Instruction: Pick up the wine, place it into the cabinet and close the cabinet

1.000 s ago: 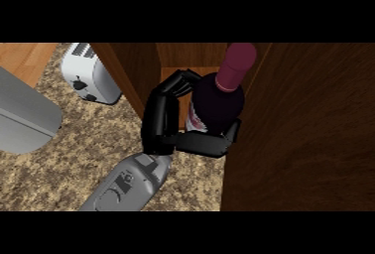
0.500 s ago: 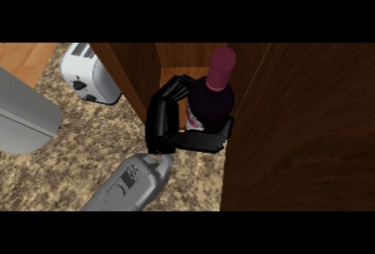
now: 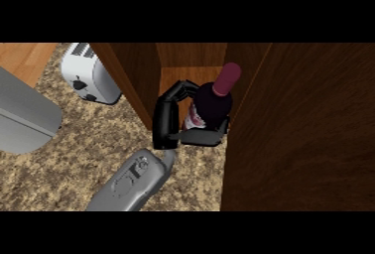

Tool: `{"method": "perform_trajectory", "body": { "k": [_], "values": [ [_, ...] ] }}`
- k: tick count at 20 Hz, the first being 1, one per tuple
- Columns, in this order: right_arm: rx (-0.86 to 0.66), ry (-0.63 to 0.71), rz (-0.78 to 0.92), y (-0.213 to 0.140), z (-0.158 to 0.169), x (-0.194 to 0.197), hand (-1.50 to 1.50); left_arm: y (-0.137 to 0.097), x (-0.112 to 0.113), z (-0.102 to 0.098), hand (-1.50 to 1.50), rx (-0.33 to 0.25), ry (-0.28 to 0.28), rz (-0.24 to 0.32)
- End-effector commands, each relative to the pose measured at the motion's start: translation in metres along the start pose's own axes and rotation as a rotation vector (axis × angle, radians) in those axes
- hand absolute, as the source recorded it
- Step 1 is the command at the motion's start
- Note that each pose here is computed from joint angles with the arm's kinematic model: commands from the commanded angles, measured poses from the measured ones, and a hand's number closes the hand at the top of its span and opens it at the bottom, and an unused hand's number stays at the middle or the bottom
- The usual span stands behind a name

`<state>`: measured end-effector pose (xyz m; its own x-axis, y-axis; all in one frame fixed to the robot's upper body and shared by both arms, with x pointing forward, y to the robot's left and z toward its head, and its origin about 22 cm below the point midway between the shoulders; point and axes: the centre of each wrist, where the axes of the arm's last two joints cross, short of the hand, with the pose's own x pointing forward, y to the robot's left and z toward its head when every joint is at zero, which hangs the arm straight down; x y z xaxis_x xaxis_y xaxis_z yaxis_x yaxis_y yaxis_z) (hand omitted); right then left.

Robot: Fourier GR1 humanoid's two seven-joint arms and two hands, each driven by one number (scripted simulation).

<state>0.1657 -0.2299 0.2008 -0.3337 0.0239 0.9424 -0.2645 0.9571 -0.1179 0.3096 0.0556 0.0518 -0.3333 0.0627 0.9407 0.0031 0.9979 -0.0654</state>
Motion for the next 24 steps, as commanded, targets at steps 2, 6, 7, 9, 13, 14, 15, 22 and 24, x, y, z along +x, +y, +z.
{"method": "perform_trajectory", "body": {
  "k": [2, 6, 7, 9, 13, 14, 15, 22, 24],
  "values": [
    [0.028, -0.049, -0.039, -0.003, 0.020, 0.021, -1.50, 0.012, -0.005, -0.003, 1.50, 0.000, -0.006, -0.030],
    [0.038, -0.042, -0.049, 0.012, 0.014, 0.027, -1.50, 0.019, -0.022, -0.013, 1.50, 0.048, -0.025, -0.027],
    [0.035, -0.040, -0.005, 0.002, 0.031, 0.028, -1.50, 0.025, -0.017, -0.013, 1.50, 0.048, -0.015, -0.027],
    [0.018, -0.041, -0.037, -0.003, 0.021, 0.019, -1.50, 0.025, -0.023, -0.010, 1.50, 0.083, -0.028, -0.014],
    [0.038, -0.034, -0.043, 0.002, 0.023, 0.020, -1.50, 0.038, -0.039, -0.024, 1.50, 0.084, -0.010, -0.014],
    [0.035, -0.049, -0.054, 0.006, 0.018, 0.016, -1.50, 0.037, -0.028, -0.031, 1.50, 0.071, 0.005, -0.021],
    [0.037, -0.058, -0.048, 0.009, 0.025, 0.017, -1.50, 0.023, -0.033, -0.028, 1.50, 0.073, 0.012, -0.019],
    [0.043, -0.047, -0.035, 0.002, 0.024, 0.014, -1.50, 0.031, -0.034, -0.042, 1.50, 0.069, 0.044, -0.005],
    [0.016, -0.046, -0.061, -0.006, 0.022, 0.013, -1.50, 0.049, -0.034, -0.063, 1.50, 0.064, 0.069, 0.019]
  ]
}}
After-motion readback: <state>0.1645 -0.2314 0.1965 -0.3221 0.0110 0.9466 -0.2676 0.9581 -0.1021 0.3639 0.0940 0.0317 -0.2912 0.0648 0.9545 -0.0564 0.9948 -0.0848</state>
